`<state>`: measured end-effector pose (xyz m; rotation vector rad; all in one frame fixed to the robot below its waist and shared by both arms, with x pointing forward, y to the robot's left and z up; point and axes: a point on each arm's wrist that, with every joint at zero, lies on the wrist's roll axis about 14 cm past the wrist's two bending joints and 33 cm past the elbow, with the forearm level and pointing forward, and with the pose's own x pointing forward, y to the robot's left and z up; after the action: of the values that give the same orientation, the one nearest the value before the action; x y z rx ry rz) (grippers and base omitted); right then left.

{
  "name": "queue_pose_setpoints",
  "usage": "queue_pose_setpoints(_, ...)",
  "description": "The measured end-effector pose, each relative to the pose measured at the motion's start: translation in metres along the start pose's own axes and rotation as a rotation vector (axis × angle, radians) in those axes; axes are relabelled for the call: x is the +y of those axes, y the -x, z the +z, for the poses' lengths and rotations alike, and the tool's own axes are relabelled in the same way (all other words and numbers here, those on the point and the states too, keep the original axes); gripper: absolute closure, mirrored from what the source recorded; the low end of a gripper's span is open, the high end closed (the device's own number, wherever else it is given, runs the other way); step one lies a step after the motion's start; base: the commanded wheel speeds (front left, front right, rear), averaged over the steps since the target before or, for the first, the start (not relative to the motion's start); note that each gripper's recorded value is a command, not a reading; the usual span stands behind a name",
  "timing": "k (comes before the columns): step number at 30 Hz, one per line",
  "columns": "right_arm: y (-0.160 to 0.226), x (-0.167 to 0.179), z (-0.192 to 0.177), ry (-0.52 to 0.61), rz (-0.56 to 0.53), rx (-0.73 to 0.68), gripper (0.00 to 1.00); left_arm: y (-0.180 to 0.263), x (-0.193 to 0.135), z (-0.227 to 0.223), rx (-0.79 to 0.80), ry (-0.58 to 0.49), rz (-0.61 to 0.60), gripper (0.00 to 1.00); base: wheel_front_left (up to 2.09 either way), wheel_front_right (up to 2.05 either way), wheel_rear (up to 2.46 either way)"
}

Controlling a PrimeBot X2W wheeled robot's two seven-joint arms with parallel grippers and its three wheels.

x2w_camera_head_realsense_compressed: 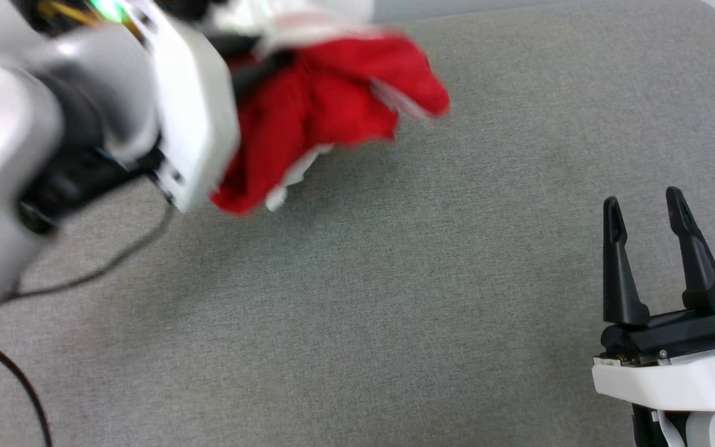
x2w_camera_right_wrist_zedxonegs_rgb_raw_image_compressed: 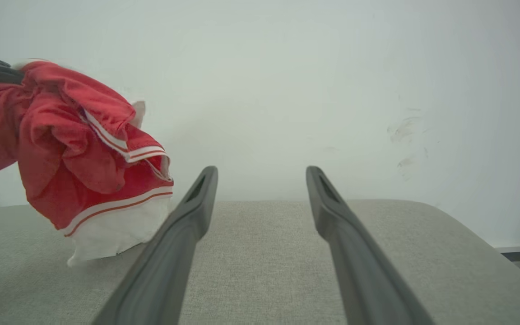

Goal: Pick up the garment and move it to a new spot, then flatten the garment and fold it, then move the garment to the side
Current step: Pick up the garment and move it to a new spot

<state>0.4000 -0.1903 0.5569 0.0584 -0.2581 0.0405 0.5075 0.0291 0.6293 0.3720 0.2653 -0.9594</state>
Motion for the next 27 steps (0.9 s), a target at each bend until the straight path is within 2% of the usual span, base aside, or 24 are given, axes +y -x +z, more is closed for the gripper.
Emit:
queue_pose_setpoints(9,-0.002,0.005,-0.012,-0.011,0.012,0.031,0.0,-0.037,-0.107,-0.109,0.188,0.163,-0.261,1.0,0.0,0.0,0.0)
queue_pose_setpoints(17,-0.002,0.002,-0.025,-0.005,0.007,0.067,0.0,-0.05,-0.179,-0.184,0.333,0.284,-0.377,1.0,0.0,0.0,0.0)
queue_pose_setpoints(20,-0.003,0.001,-0.029,-0.003,0.003,0.077,0.0,-0.052,-0.197,-0.203,0.378,0.314,-0.4,1.0,0.0,0.0,0.0)
queue_pose_setpoints(25,-0.003,0.0,-0.031,-0.001,0.001,0.082,0.0,-0.055,-0.198,-0.205,0.363,0.315,-0.381,1.0,0.0,0.0,0.0)
queue_pose_setpoints(26,-0.002,0.0,-0.031,-0.001,0.002,0.083,0.0,-0.055,-0.198,-0.203,0.352,0.317,-0.376,0.91,0.0,0.0,0.0)
queue_pose_setpoints(27,-0.001,0.001,-0.031,-0.001,0.004,0.085,0.0,-0.055,-0.197,-0.199,0.33,0.317,-0.369,0.17,0.0,0.0,0.0)
